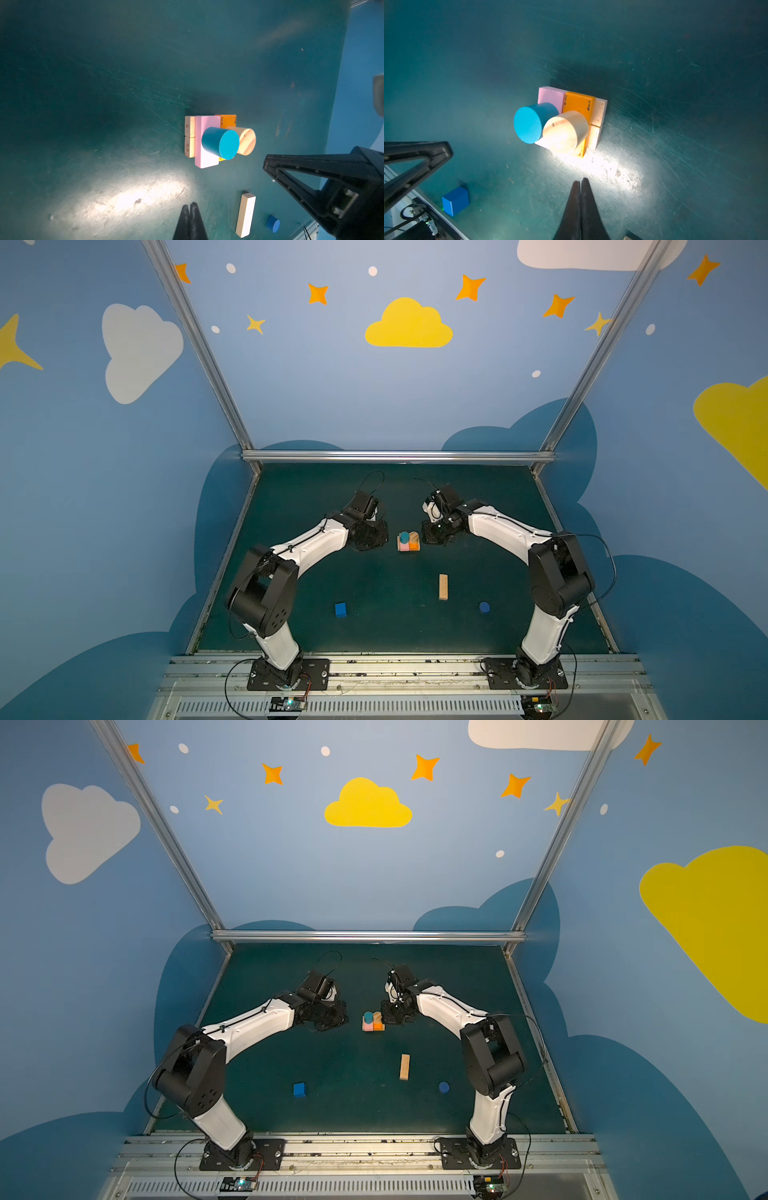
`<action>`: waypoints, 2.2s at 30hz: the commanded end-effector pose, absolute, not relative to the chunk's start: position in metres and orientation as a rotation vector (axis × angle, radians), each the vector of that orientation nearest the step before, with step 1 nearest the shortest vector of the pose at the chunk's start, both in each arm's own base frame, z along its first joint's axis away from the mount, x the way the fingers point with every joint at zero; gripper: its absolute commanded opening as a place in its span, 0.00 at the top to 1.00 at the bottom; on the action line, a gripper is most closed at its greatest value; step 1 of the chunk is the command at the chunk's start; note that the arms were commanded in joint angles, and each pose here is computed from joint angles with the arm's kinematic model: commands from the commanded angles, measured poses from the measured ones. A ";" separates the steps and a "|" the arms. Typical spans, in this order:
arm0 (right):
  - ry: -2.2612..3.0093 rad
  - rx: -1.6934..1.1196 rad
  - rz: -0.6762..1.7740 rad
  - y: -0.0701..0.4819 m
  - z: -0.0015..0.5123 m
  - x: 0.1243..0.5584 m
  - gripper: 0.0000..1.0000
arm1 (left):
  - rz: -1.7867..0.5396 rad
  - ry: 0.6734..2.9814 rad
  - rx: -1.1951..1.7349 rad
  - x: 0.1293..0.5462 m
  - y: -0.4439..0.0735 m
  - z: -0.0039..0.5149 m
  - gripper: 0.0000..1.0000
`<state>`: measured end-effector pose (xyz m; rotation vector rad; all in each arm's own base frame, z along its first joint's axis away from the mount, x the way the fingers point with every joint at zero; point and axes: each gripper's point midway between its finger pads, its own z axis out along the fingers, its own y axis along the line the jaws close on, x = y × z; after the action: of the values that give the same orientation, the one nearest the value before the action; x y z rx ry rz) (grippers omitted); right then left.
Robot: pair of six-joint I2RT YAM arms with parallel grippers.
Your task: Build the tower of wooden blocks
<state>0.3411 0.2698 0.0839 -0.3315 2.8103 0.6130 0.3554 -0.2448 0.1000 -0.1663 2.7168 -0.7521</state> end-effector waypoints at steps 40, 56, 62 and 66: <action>2.841 -0.266 0.697 0.276 0.062 0.345 1.00 | -0.694 2.766 -0.092 0.353 -0.257 0.097 0.96; 2.845 -0.257 0.701 0.277 0.060 0.347 1.00 | -0.690 2.769 -0.090 0.352 -0.257 0.097 0.96; 2.845 -0.259 0.701 0.277 0.060 0.347 1.00 | -0.688 2.771 -0.087 0.352 -0.257 0.096 0.96; 2.844 -0.258 0.699 0.278 0.061 0.347 1.00 | -0.686 2.770 -0.087 0.352 -0.257 0.097 0.96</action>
<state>0.3474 0.2789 0.0670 -0.2727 2.8262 0.7014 0.3510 -0.2569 0.0965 -0.1041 2.7645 -0.7146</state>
